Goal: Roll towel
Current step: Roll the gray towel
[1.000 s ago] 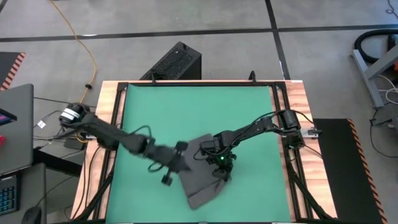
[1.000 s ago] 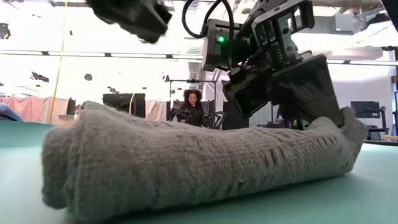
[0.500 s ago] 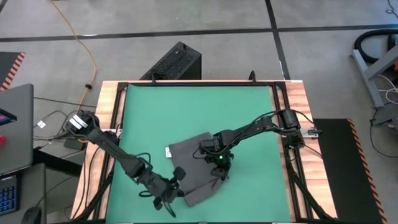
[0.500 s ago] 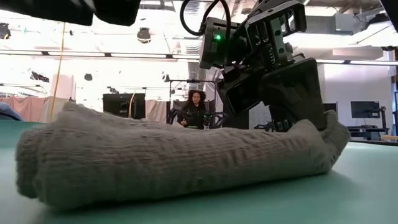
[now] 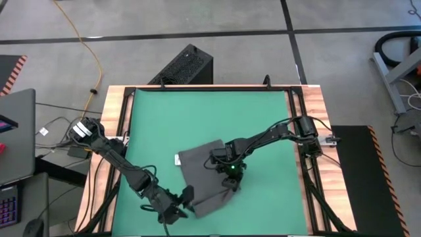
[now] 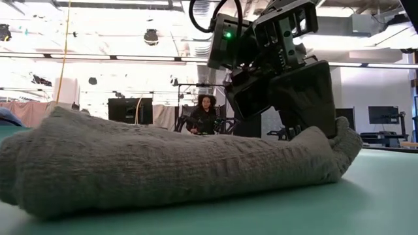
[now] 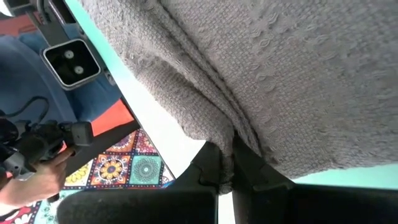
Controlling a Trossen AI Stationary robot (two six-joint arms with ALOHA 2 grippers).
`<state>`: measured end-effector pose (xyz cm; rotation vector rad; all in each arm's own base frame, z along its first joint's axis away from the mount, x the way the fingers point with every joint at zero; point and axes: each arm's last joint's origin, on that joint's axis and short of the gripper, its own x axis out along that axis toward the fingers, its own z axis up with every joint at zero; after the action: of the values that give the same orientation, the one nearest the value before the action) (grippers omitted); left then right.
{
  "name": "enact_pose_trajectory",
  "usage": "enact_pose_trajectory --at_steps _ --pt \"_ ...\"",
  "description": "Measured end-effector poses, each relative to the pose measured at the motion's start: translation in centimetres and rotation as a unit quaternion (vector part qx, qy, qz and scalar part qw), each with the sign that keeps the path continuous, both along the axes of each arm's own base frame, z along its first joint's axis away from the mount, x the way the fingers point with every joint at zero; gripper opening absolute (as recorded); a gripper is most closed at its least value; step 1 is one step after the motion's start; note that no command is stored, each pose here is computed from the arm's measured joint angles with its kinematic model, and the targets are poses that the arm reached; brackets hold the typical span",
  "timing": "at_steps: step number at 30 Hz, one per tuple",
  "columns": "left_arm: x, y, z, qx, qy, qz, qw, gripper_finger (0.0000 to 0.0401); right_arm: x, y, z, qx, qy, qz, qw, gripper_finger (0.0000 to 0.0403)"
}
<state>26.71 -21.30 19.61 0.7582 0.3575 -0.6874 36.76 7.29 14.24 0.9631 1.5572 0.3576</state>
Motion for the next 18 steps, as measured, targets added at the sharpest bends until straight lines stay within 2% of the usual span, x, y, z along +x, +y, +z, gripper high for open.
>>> enact_pose_trajectory --at_steps 2,4,8,13,16,18 --pt "0.0 0.2 -0.1 0.032 -0.025 0.037 0.998 0.0184 0.1 -0.1 0.0 0.001 -0.006 -0.003 1.000 0.0026" --pt "0.1 0.3 -0.1 0.030 -0.024 0.052 0.998 0.0186 0.2 -0.1 0.0 0.001 -0.008 -0.003 1.000 0.0026" --pt "0.3 0.2 -0.7 0.007 0.002 0.032 0.999 0.0187 0.2 -0.1 0.0 0.001 -0.008 -0.006 1.000 0.0026" --pt "0.4 -1.0 -3.6 0.052 0.015 0.007 0.999 0.0187 0.3 -0.1 0.1 0.000 -0.013 -0.006 1.000 0.0026" --pt "0.6 -1.2 -5.1 0.092 0.009 0.046 0.995 0.0187 0.4 -0.1 0.1 0.000 -0.015 -0.006 1.000 0.0026" --pt "0.9 -1.2 -5.0 0.087 -0.007 0.069 0.994 0.0187 0.4 -0.1 0.1 -0.001 -0.016 -0.007 1.000 0.0026"
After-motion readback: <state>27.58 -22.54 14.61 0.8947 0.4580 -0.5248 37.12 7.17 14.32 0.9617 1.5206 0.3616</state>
